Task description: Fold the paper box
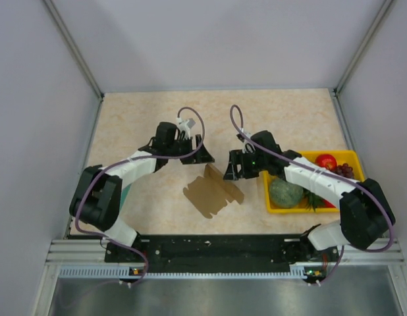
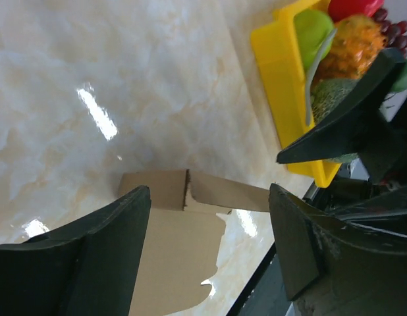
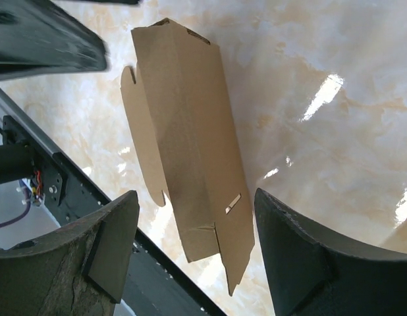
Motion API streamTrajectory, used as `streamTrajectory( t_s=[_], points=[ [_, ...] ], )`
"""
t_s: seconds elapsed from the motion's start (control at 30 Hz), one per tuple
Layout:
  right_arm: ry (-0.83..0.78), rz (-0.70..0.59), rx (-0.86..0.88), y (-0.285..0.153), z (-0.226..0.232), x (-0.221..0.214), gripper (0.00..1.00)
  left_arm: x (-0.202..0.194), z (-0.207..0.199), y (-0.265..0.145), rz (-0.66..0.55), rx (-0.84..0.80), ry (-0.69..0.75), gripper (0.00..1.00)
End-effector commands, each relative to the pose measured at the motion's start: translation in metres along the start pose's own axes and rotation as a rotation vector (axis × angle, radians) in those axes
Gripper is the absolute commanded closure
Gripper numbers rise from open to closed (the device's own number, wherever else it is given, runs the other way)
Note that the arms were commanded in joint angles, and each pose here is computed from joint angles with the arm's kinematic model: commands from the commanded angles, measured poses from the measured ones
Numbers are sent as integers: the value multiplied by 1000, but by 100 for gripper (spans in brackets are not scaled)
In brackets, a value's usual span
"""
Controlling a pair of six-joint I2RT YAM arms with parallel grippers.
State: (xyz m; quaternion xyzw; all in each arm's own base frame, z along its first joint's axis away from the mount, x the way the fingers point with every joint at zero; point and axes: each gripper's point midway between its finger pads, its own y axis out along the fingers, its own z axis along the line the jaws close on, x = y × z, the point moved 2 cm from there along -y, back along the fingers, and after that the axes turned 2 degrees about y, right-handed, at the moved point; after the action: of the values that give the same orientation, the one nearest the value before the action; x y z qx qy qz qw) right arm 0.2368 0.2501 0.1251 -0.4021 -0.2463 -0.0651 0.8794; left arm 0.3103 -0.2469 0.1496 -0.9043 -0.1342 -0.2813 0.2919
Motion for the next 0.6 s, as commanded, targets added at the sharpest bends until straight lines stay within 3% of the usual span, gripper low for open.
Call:
streamTrajectory(
  t_s=[0.0, 0.33, 0.57],
  points=[
    [15, -56, -14, -12, 1, 4, 30, -6, -3, 9, 63, -92, 35, 25],
    [29, -59, -21, -22, 0, -5, 30, -18, 21, 17, 46, -17, 45, 37],
    [36, -39, -37, -22, -6, -15, 30, -22, 31, 18, 36, 17, 45, 53]
  ],
)
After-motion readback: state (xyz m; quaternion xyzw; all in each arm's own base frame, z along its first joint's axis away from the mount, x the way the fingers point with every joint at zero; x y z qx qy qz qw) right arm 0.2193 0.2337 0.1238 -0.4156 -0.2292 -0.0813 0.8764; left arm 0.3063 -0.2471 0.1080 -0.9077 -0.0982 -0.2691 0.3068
